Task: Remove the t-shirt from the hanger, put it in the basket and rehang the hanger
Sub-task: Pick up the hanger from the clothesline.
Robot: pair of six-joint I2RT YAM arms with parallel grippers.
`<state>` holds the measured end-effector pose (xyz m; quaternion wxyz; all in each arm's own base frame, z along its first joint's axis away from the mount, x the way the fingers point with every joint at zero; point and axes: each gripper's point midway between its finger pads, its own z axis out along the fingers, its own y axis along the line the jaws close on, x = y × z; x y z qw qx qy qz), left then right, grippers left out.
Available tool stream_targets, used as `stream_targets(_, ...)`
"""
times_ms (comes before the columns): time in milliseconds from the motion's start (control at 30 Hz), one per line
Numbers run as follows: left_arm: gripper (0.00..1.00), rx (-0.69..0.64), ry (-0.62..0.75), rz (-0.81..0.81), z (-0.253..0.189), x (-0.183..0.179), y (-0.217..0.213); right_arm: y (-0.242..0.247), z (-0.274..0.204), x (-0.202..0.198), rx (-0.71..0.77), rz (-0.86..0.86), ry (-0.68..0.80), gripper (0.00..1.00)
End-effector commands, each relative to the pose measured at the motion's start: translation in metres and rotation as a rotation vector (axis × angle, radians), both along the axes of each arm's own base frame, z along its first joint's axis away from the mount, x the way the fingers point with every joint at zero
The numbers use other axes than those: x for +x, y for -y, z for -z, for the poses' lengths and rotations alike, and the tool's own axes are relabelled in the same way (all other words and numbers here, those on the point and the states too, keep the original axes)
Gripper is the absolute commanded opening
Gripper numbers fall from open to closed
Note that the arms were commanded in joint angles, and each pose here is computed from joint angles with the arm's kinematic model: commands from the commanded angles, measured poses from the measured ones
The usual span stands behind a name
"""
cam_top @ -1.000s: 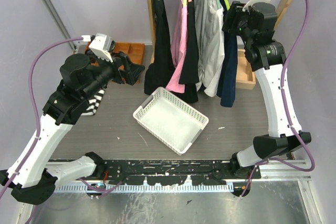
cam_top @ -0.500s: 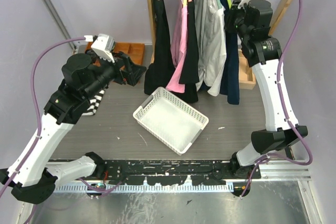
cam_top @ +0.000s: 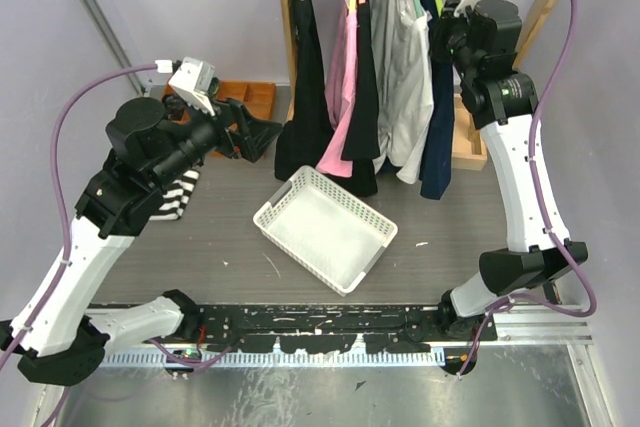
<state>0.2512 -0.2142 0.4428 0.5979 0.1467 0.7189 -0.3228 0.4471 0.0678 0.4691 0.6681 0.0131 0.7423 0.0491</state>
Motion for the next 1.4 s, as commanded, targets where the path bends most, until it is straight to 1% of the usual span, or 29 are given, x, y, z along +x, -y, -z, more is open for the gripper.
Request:
stream_targets(0,0.98,-0.027,0.031,0.062,-0.019,-0.009,0.01,0.013,-0.108,-0.042,0.047,0.019,0.338,0.01)
stream_targets(133,0.98,-0.033,0.036,0.082,-0.025,-0.01,0.016,0.018,-0.134,-0.058,0.059,0.03,0.403,0.01)
stream_targets(300,0.98,-0.036,0.037,0.095,-0.028,-0.012,0.02,0.02,-0.143,-0.069,0.056,0.031,0.41,0.01)
stream_targets(467,0.98,-0.042,0.051,0.105,-0.034,-0.014,0.024,0.029,-0.128,-0.081,0.048,0.067,0.374,0.0)
stream_targets(600,0.98,-0.053,0.062,0.121,-0.04,-0.015,0.031,0.044,-0.117,-0.107,0.054,0.123,0.355,0.0)
stream_targets(800,0.98,-0.059,0.092,0.163,-0.053,-0.019,0.053,0.051,-0.093,-0.139,0.072,0.133,0.314,0.01)
stream_targets(933,0.98,-0.051,0.125,0.183,-0.061,-0.019,0.073,0.054,-0.078,-0.161,0.079,0.126,0.298,0.01)
stream_targets(1033,0.98,-0.024,0.124,0.214,-0.058,-0.016,0.099,0.058,-0.072,-0.178,0.075,0.128,0.291,0.01)
stream_targets(1133,0.98,-0.015,0.152,0.237,-0.062,-0.016,0.122,0.059,-0.062,-0.191,0.07,0.121,0.269,0.01)
stream_targets(1233,0.98,-0.011,0.196,0.253,-0.067,-0.014,0.148,0.056,-0.051,-0.203,0.072,0.095,0.259,0.01)
stream_targets(1267,0.98,-0.006,0.206,0.257,-0.067,-0.011,0.159,0.05,-0.048,-0.207,0.075,0.056,0.257,0.01)
stream_targets(1367,0.98,0.011,0.237,0.279,-0.068,-0.005,0.187,0.045,-0.043,-0.221,0.099,0.016,0.259,0.01)
